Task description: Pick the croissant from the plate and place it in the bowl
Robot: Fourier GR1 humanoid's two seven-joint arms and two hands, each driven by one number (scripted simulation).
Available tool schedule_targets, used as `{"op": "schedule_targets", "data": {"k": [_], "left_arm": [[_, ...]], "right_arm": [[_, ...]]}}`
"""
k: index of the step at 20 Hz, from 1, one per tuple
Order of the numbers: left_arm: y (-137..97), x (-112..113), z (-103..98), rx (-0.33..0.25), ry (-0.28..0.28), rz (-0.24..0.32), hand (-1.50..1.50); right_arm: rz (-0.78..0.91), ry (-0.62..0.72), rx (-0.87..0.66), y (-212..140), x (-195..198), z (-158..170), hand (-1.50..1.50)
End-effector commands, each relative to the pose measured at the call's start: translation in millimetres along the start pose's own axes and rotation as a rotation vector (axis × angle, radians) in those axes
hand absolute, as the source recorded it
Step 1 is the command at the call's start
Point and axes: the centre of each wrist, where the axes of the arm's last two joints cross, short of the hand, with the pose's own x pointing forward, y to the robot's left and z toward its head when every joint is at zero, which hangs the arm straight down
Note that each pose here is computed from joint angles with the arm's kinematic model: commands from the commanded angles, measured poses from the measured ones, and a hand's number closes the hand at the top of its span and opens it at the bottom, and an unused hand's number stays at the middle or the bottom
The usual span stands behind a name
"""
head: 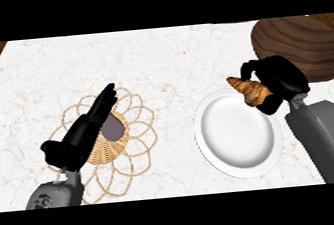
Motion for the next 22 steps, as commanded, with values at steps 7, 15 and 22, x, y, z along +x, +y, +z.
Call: {"op": "schedule_targets", "data": {"k": [7,15,22], "left_arm": [[-11.3,6.6,-2.6,-0.015,-0.003,0.002,0.00],[-6.3,13.3,0.5,-0.020,-0.016,-0.003,0.00],[-17.3,1.4,-16.3,-0.048,-0.022,-0.008,0.00]], "right_arm": [[-0.375,0.015,-0.397,-80.3,-19.2,14.7,1.50],[-0.270,0.170,-0.399,-95.9,-72.2,-3.9,1.50],[-0.112,0.247,-0.551,-64.9,-119.5,-7.8,1.50]]}}
